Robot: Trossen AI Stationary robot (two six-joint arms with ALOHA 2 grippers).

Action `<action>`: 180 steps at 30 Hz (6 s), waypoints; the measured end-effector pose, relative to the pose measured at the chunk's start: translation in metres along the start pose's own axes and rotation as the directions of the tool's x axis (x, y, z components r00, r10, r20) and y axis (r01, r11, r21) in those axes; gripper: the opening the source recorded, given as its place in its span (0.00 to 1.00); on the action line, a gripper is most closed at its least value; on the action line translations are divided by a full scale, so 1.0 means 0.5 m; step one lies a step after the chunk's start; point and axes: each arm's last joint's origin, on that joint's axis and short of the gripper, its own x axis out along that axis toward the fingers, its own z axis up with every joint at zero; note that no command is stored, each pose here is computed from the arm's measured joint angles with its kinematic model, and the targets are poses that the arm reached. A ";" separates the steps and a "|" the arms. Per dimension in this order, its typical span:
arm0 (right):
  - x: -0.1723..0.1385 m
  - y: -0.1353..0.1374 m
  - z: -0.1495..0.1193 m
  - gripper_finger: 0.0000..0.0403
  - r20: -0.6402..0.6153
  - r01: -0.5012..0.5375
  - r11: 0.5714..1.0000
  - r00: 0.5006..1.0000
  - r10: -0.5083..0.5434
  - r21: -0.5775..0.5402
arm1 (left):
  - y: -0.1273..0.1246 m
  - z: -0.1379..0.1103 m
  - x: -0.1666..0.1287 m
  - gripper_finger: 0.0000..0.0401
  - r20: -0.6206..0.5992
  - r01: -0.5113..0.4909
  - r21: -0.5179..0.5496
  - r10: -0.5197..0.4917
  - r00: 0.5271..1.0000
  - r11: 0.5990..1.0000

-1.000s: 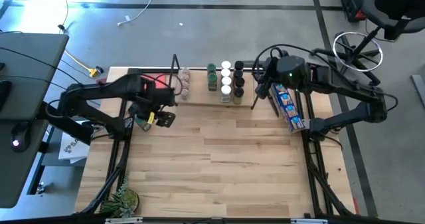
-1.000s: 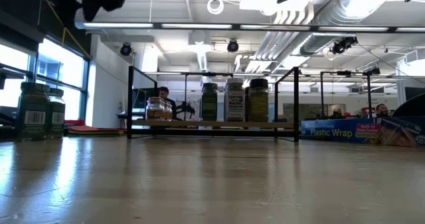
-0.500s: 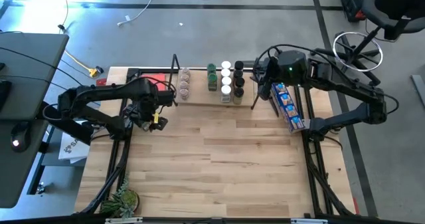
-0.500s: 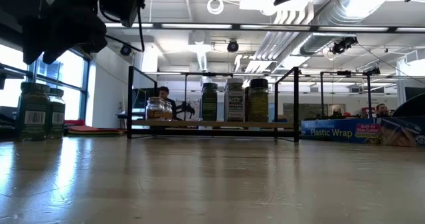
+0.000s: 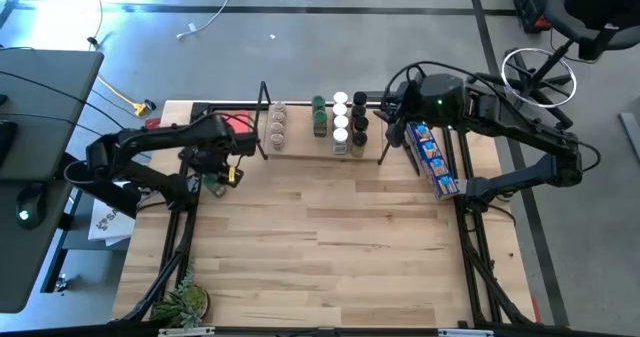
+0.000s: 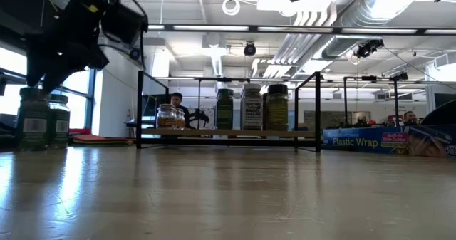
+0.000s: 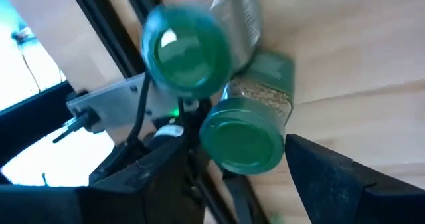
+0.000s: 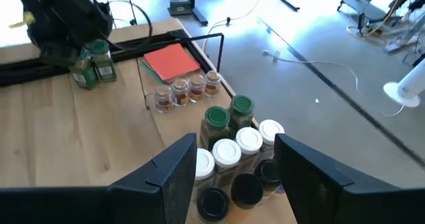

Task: Shelf spices
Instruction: Put the bottom green seasoning bottle on the shelf aligned with the other green seasoning bottles

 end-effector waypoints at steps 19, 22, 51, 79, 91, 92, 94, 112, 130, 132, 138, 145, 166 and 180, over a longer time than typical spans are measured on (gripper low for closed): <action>0.000 -0.001 0.001 0.49 0.003 0.016 0.996 1.000 -0.017 0.089 | -0.015 0.008 0.068 0.59 -0.113 0.153 0.099 -0.142 0.983 0.983; 0.000 -0.002 0.001 0.49 0.003 0.034 0.995 0.999 -0.034 0.089 | -0.028 0.003 0.065 0.53 -0.134 0.222 0.127 -0.206 0.969 0.967; 0.000 0.001 -0.010 0.49 -0.053 -0.012 0.991 0.999 0.005 -0.131 | -0.294 0.023 -0.044 0.52 0.182 0.754 -0.359 -0.751 0.635 0.550; -0.001 0.001 -0.020 0.49 -0.104 -0.022 0.986 0.995 0.005 -0.164 | -0.292 0.074 -0.048 0.68 0.214 0.788 -0.421 -0.795 0.567 0.449; -0.002 0.000 -0.031 0.49 -0.158 -0.033 0.984 0.987 0.005 -0.175 | -0.256 0.060 -0.117 0.73 0.203 0.907 -0.137 -0.885 0.418 0.397; -0.002 0.000 -0.031 0.49 -0.160 -0.032 0.984 0.987 0.004 -0.175 | -0.250 0.058 -0.124 0.73 0.199 0.914 -0.084 -0.892 0.405 0.396; -0.002 0.000 -0.032 0.49 -0.164 -0.033 0.984 0.987 0.004 -0.176 | -0.243 0.055 -0.140 0.73 0.204 0.915 0.058 -0.902 0.381 0.400; -0.039 -0.008 -0.051 0.49 -0.227 -0.029 0.993 0.974 0.002 -0.117 | -0.346 0.108 -0.055 0.73 0.243 -0.055 0.951 -0.625 0.742 0.304; -0.093 -0.021 -0.052 0.49 -0.159 0.000 1.000 0.987 -0.003 -0.019 | -0.415 -0.005 -0.057 0.73 0.111 0.137 0.949 -0.705 0.700 0.285; -0.093 -0.021 -0.052 0.49 -0.157 0.001 1.000 0.988 -0.004 -0.019 | -0.408 -0.019 -0.073 0.73 0.132 0.150 0.939 -0.724 0.677 0.310; -0.092 -0.021 -0.051 0.49 -0.156 0.001 1.000 0.988 -0.004 -0.020 | -0.390 -0.026 -0.103 0.73 0.284 0.205 0.841 -0.732 0.619 0.500; -0.092 -0.021 -0.051 0.49 -0.157 0.001 1.000 0.988 -0.004 -0.017 | -0.401 -0.006 -0.110 0.73 0.338 0.170 0.848 -0.759 0.557 0.502; -0.092 -0.021 -0.052 0.49 -0.161 0.009 1.000 0.987 -0.004 0.030 | -0.453 -0.003 -0.097 0.73 0.382 -0.040 0.909 -0.793 0.474 0.414; -0.092 -0.021 -0.053 0.49 -0.165 0.008 1.000 0.986 -0.004 0.022 | -0.444 0.007 -0.098 0.73 0.394 -0.040 0.902 -0.780 0.486 0.431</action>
